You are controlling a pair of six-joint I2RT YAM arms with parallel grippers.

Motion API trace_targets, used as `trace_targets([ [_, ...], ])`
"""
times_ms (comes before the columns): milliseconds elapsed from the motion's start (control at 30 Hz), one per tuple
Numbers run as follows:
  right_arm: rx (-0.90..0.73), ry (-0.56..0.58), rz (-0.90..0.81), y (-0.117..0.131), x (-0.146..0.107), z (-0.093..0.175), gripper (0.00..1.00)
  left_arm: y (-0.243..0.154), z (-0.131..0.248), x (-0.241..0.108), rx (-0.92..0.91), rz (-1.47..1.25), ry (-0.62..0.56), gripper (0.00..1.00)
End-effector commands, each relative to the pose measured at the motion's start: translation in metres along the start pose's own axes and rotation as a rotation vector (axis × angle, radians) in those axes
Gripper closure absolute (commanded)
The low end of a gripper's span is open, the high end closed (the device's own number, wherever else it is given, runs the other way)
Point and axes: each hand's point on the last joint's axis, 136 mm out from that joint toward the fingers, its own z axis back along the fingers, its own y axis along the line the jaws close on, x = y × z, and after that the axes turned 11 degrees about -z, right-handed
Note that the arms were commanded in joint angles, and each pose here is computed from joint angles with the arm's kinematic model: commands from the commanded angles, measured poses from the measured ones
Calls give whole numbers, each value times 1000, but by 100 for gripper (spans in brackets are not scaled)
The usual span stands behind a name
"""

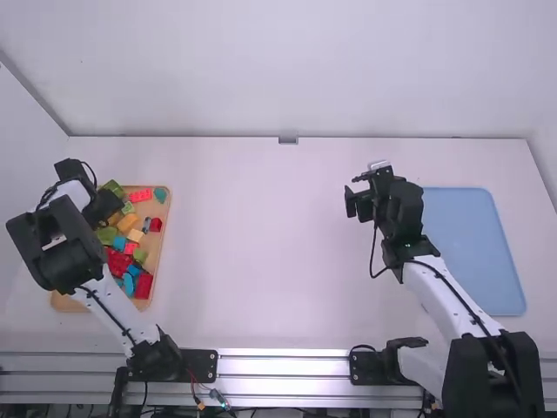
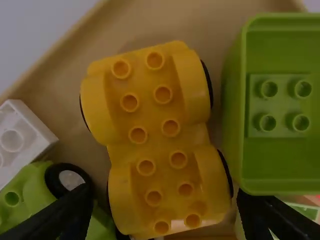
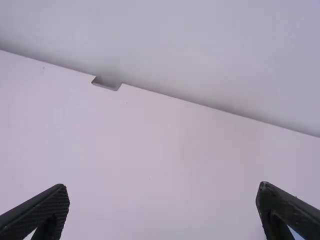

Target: Assemble lego blocks to make yellow taxi

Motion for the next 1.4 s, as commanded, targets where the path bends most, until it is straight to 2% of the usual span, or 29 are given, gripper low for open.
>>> trace_targets([
  [0,5,-32,-1,1,15,0,1,5,-12,-16,20,25,37,23],
  [433,6,-28,-1,1,15,0,1,15,-14,-5,82,40,-18,27],
  [700,6,-25,-2,1,14,0,1,14,-14,6,80,-13,-66,20],
  [967,6,-25,-5,1,14,0,1,16,-21,-4,84,34,-43,21],
  [1200,6,-25,-4,1,14,0,1,17,-26,-7,94,61,-51,28],
  [1367,6,-25,-5,1,14,0,1,29,-24,-5,164,111,-68,39],
])
